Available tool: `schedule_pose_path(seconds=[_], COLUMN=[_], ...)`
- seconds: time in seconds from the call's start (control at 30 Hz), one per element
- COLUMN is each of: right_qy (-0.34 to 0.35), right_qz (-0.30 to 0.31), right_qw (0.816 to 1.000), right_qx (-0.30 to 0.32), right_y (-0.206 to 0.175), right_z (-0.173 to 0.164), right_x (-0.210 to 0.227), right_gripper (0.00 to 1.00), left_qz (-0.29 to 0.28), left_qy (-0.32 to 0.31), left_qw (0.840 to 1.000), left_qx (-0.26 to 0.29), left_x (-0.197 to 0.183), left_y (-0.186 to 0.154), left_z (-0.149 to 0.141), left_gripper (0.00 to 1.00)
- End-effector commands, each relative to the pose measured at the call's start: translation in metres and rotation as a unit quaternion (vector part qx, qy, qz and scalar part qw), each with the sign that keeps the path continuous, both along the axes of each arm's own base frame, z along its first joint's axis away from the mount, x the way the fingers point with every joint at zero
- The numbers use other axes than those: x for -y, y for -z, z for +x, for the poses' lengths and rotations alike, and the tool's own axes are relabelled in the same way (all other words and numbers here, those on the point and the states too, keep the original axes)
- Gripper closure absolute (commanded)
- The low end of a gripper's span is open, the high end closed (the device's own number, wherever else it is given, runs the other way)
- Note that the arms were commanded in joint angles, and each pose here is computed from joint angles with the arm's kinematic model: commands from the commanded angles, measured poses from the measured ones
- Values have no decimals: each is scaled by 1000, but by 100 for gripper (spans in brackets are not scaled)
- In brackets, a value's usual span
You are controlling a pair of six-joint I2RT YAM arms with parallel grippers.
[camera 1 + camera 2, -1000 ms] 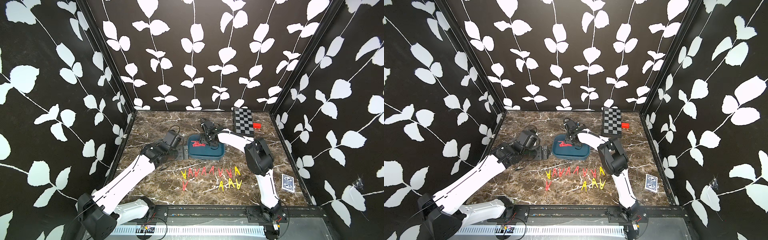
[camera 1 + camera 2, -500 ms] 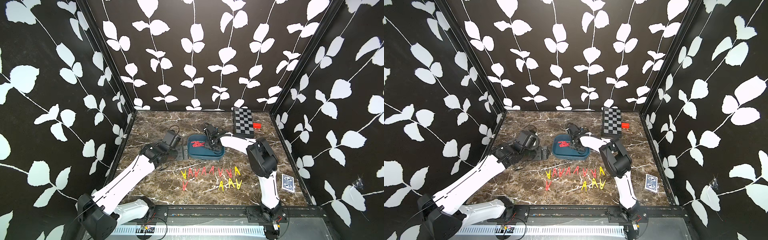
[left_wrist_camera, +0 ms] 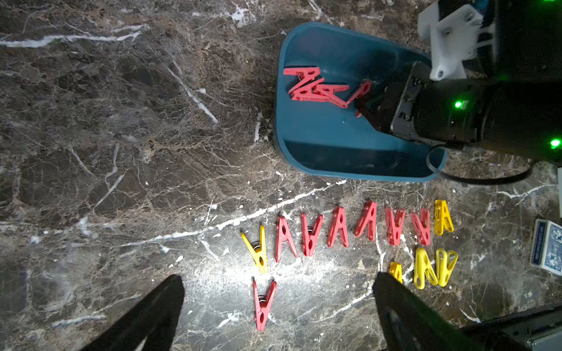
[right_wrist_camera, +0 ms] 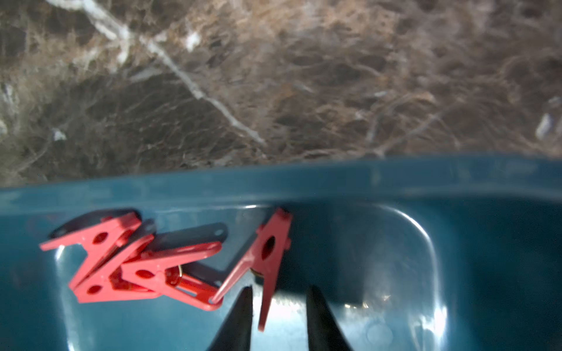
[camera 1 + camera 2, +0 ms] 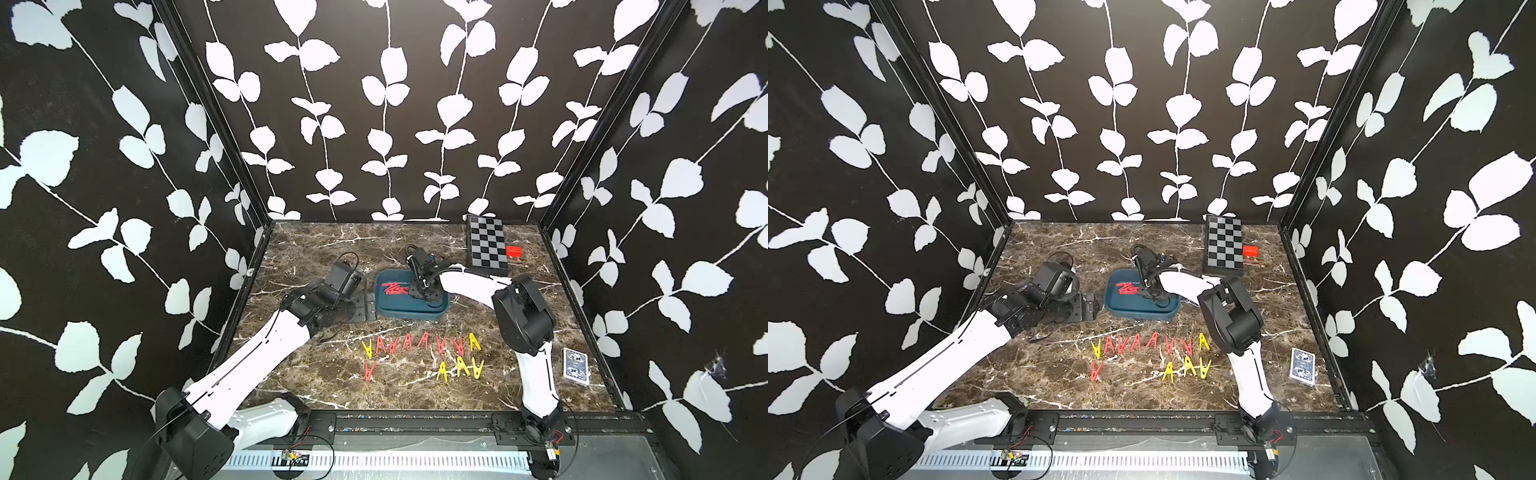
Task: Take the clothespins out of the storage box
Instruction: Pick up the clothespin from the storage box.
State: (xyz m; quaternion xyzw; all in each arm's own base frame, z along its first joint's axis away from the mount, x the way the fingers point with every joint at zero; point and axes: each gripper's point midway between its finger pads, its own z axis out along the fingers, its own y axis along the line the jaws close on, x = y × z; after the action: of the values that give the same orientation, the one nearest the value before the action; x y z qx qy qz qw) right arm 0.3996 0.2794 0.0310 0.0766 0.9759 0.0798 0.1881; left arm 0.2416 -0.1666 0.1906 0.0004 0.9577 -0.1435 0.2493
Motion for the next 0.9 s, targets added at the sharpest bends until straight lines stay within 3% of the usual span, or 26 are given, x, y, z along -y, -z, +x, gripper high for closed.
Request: schedule_pose_path(seconds=[0.0,0.3,0.57,0.87], right_qy=[-1,-7,-13,-28], right_qz=[-16,-10,-4,-10], right_qw=[1000,1000,999,998], right_qx=[-14,14,47,63], right_y=[7,-22,-64,-102], right_z=[-2,-2,-12,-54], right_x=[5,7,10,16], right_gripper=[78,100,100,100], left_qz=[3,-7,-30,-57], left_qy=[-2,0,8,29], left_qw=[1000,1000,999,998], left_qx=[6,12,18,20], left_x=[-8,-7,-1,5], left_y=[-3,-5,-6,-5], left_z=[-5,-6,-7,-16], left_gripper=[1,1,1,1])
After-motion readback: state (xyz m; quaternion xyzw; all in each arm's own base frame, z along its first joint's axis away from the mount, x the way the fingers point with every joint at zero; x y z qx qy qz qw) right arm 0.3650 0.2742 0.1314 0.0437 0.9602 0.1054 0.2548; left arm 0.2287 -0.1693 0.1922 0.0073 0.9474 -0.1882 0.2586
